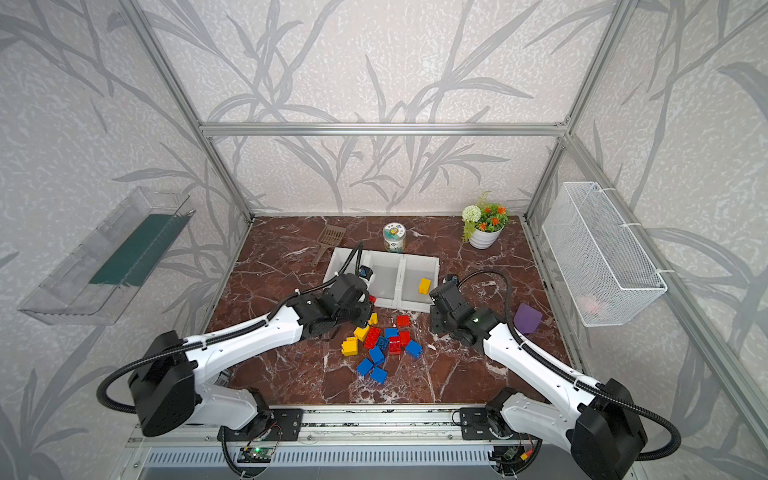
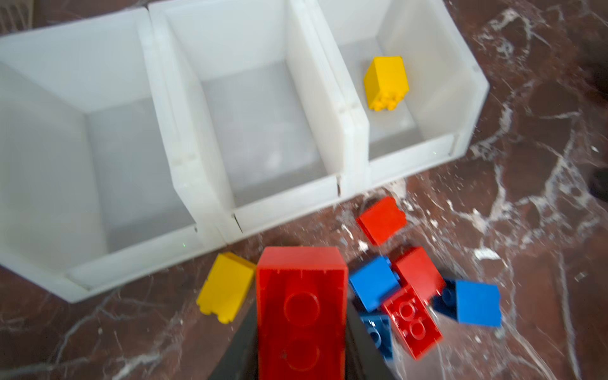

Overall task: Sort the legos into containers by color
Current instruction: 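Carry the red brick with the left gripper and drop it into the middle compartment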

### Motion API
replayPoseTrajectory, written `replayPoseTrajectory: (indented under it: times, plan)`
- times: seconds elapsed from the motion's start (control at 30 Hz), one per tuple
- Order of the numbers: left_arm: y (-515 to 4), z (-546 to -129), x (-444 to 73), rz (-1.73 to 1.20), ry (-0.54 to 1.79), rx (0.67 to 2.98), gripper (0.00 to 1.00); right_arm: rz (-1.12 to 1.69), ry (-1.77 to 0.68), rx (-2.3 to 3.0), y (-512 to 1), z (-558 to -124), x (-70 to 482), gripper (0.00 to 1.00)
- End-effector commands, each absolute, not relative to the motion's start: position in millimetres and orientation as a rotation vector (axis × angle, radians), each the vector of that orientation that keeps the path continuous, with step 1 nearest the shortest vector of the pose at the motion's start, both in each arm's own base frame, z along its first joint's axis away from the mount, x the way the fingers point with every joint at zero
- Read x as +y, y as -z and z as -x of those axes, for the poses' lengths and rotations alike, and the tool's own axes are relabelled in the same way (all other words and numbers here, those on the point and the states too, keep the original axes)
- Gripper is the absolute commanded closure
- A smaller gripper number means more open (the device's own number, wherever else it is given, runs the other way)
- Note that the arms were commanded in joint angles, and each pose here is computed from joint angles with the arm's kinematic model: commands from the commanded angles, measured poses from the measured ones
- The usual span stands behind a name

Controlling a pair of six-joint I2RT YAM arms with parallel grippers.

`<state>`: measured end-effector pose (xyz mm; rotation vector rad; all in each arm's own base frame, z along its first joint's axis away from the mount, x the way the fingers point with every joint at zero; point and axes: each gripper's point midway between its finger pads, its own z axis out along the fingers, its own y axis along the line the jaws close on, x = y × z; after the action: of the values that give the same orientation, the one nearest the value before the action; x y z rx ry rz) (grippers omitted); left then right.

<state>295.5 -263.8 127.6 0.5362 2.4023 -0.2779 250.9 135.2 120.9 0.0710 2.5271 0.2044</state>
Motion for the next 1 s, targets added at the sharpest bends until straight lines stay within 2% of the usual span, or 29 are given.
replayPoseTrajectory:
  times: [0.0,0.3,0.43,0.53,0.63,0.73,0.97]
  plan:
    - [-128.2,-326.7,-274.3,-0.585,0.228,2.377,0.73,-0.089,-0.177,2.532,-121.4,-244.5,126.3,0.41]
    - [-101.7,-382.7,-285.4,-0.551,0.177,2.439,0.73,-0.133,-0.187,2.522,-123.5,-234.2,117.4,0.41]
    - [-97.8,-393.5,-288.2,-0.538,0.176,2.455,0.65,-0.139,-0.187,2.524,-122.1,-231.4,115.6,0.41]
    - [-98.9,-394.7,-290.6,-0.542,0.178,2.470,0.50,-0.141,-0.184,2.524,-122.0,-231.2,114.8,0.41]
    - [-101.0,-392.6,-290.5,-0.546,0.180,2.481,0.41,-0.140,-0.182,2.524,-121.7,-230.9,114.4,0.41]
    - [-105.8,-390.4,-287.5,-0.538,0.182,2.473,0.38,-0.140,-0.180,2.526,-120.6,-230.7,114.3,0.40]
    - [-124.8,-366.0,-282.3,-0.540,0.280,2.464,0.37,-0.137,-0.178,2.535,-116.5,-230.1,114.4,0.40]
